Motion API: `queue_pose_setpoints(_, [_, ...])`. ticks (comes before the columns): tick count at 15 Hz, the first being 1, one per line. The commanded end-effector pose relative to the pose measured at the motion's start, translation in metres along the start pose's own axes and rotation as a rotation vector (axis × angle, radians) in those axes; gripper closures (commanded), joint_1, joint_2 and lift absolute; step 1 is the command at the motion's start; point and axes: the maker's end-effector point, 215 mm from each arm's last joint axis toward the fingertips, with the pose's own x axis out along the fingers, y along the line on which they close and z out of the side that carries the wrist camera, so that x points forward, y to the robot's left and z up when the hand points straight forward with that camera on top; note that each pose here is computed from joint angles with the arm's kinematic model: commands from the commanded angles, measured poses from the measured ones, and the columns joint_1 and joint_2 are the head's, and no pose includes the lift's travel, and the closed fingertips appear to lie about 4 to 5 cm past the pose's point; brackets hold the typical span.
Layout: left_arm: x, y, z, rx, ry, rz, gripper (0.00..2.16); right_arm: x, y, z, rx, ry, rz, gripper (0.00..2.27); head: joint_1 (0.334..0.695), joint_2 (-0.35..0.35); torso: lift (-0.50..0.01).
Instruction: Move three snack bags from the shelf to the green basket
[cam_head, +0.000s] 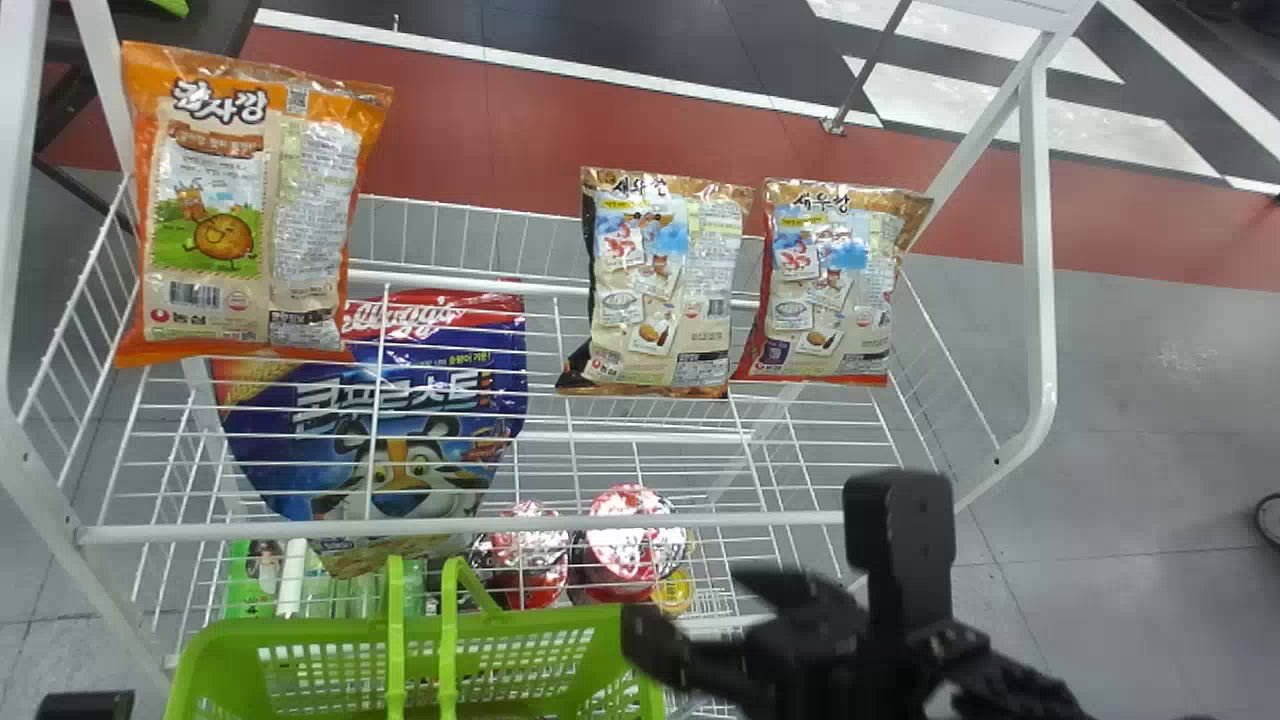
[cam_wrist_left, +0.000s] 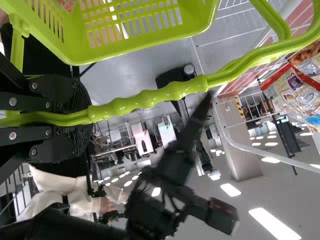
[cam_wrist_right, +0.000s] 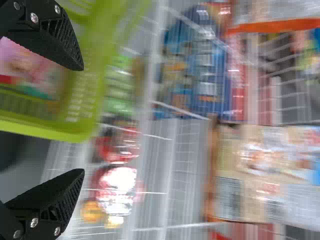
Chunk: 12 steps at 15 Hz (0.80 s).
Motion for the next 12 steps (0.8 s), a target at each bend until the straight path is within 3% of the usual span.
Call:
queue_pose_setpoints(1, [0.001,0.002,-0.001,-0.001,0.003,0.008,1.95,0.010,-0.013,0.079,-0.036,-0.312,-0.005,0.09,0.695,-0.350,-0.048])
queue_pose_setpoints(3, [0.003,0.004,-0.001,0.006,0.011,0.016,1.95,0.016,-0.027,0.121,-0.056,-0.468,-0.025,0.09,0.695,-0.350,-0.048])
queue_pose_setpoints(9, [0.003,0.007,-0.001,0.001,0.014,0.021,1.95,0.084,-0.076,0.156,-0.049,-0.491,-0.091,0.09,0.695,-0.350,-0.048])
queue_pose_setpoints(12, [0.002,0.008,-0.001,0.001,0.013,0.025,1.95,0.114,-0.087,0.153,-0.034,-0.417,-0.086,0.09,0.695,-0.350,-0.048])
